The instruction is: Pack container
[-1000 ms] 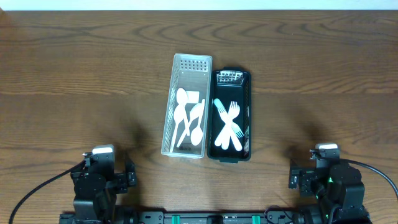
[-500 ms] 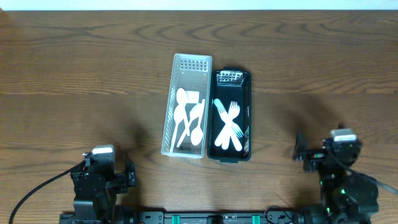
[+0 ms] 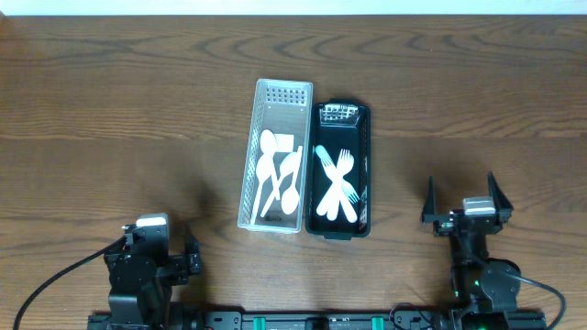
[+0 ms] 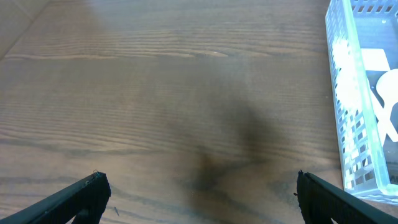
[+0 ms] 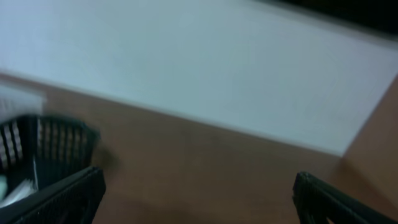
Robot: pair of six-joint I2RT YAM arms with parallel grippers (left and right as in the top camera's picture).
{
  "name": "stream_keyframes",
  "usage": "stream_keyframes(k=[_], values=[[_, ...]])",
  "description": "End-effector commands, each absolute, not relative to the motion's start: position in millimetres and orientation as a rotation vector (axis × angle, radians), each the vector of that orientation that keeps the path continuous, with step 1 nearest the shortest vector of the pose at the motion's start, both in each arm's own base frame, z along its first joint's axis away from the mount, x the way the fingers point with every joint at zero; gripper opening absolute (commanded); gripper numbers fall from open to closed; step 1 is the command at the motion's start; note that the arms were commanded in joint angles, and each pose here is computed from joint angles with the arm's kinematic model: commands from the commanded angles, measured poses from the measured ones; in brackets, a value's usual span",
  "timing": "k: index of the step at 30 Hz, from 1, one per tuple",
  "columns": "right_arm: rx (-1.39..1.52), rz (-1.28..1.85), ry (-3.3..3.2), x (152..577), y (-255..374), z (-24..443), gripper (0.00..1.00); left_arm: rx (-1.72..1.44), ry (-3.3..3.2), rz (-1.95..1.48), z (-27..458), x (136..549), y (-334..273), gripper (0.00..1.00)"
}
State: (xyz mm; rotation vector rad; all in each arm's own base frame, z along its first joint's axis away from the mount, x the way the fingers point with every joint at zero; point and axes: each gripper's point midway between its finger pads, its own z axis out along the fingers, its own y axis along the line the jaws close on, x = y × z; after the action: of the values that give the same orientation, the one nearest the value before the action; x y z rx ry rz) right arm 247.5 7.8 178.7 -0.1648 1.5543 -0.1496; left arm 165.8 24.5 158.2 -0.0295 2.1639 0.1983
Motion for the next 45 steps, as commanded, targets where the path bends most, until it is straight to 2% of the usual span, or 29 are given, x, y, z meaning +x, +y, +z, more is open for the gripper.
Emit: stream_keyframes(k=[1, 38, 40, 45], values=[[-0.157, -0.157, 1.628, 246.2, 3.4, 159.6, 0.99, -0.021, 2.158, 0.194, 159.2, 165.6, 23.4, 0.98], [-0.162, -0.111, 1.637, 246.1, 9.0, 157.1, 0.99, -0.023, 2.15, 0.191, 160.5, 165.9, 23.2, 0.98], [-0.162, -0.111, 1.637, 246.1, 9.0, 157.1, 0.99, -0.003, 2.057, 0.112, 179.0, 179.5, 11.7, 0.98], [-0.162, -0.111, 1.637, 246.1, 9.0, 157.1, 0.99, 0.075, 1.576, -0.059, 276.2, 217.4, -18.2, 0.98]])
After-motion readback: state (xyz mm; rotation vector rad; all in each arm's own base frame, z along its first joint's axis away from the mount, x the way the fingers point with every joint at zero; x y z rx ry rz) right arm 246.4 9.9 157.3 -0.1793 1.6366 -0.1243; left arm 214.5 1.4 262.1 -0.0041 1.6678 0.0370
